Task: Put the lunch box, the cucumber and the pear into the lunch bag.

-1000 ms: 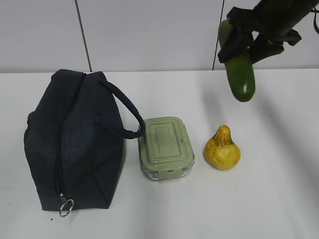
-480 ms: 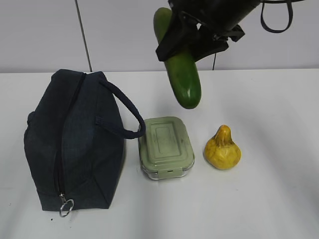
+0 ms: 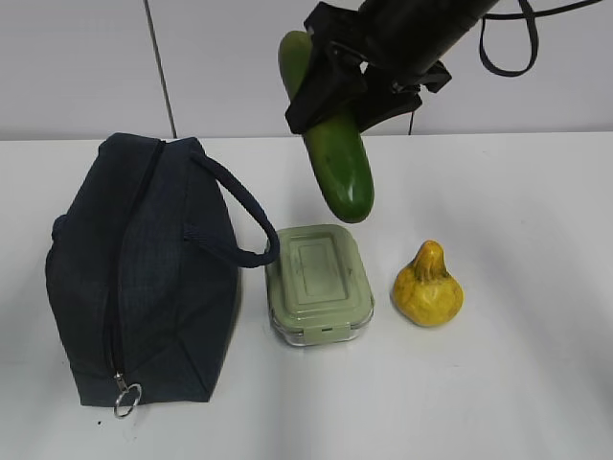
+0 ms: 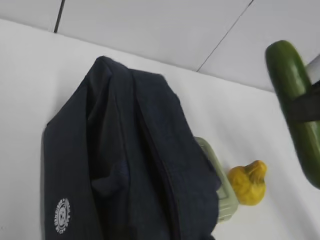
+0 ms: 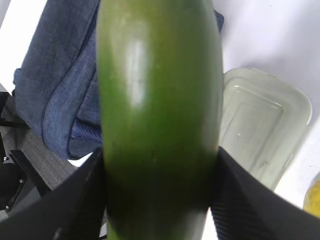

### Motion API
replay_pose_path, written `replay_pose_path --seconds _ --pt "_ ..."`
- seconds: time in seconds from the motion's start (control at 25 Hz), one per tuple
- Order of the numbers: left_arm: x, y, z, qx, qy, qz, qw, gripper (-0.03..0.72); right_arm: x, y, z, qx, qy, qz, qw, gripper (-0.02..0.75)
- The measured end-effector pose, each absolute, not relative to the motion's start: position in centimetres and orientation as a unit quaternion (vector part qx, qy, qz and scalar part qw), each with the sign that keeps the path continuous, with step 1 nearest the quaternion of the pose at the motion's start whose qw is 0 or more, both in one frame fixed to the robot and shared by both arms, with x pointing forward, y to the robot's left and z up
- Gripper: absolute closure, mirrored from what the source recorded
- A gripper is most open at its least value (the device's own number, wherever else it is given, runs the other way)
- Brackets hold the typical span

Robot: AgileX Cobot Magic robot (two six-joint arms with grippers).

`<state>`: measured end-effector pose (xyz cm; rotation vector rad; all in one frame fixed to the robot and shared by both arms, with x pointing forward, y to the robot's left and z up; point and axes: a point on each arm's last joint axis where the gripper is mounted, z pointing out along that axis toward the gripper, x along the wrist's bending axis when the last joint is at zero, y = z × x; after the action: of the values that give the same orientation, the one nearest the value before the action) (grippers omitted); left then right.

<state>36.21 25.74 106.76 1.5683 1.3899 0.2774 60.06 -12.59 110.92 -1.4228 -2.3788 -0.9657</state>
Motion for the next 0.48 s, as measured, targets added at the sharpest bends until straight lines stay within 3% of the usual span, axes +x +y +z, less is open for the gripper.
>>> replay_pose_path --seconds 0.48 --pt "42.4 25.3 101.9 0.668 0.594 0.013 0.449 0.445 60.6 -12.5 110.7 -0.481 -0.804 -0.338 0.085 0.312"
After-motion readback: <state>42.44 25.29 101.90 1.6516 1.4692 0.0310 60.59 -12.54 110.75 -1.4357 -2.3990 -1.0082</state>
